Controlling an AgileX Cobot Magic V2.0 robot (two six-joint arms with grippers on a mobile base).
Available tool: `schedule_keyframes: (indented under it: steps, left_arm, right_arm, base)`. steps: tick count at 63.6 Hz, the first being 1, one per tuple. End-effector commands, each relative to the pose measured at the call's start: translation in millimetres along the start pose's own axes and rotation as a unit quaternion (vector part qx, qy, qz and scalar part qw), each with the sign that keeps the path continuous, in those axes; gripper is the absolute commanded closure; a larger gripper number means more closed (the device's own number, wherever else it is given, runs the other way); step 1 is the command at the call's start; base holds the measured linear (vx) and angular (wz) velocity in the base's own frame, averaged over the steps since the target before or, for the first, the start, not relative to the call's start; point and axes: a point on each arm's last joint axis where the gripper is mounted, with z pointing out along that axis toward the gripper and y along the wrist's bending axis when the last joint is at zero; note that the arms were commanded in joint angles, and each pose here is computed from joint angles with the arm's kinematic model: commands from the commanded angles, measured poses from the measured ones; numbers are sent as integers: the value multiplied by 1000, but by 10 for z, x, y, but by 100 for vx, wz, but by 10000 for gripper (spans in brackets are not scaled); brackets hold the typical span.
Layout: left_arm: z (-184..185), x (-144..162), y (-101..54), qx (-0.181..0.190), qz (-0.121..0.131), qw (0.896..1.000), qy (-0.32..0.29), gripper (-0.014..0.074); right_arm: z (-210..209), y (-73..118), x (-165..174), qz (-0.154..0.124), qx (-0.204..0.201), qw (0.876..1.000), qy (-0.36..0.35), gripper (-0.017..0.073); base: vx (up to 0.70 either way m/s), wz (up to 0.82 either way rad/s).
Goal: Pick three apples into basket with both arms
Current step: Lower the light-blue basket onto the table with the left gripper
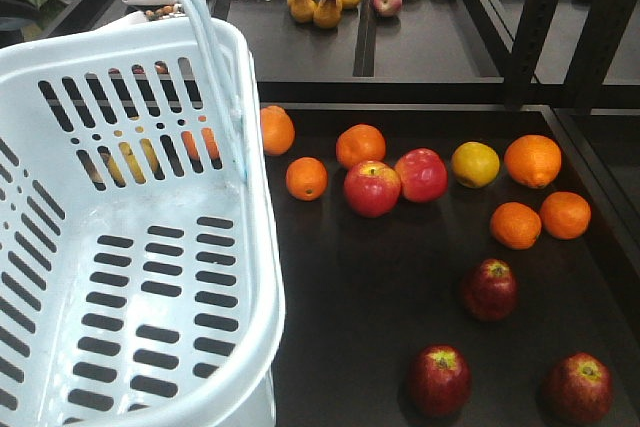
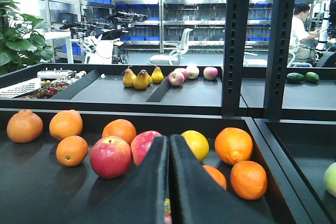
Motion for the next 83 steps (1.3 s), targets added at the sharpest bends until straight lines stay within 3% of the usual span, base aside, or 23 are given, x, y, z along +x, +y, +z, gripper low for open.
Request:
schedule_keyframes:
  steps: [1,55,69,83]
  left_arm:
    - [-135,-14,85,-40,-9,999,-28,600]
    - [-82,-16,69,-38,-6,999,-23,600]
    - [334,72,-58,-57,39,997,36,600]
    - [893,52,-374,-67,72,995,-17,600]
  right_arm:
    - [-10,0,-35,-9,3,999,-38,568]
    - [-10,0,-35,-9,3,999,-38,568]
    - [-10,0,-35,-9,3,999,-38,568]
    - [-10,0,-35,-9,3,999,-38,568]
  base:
    - [0,0]
    - [0,0]
    - [0,0]
    - [0,0]
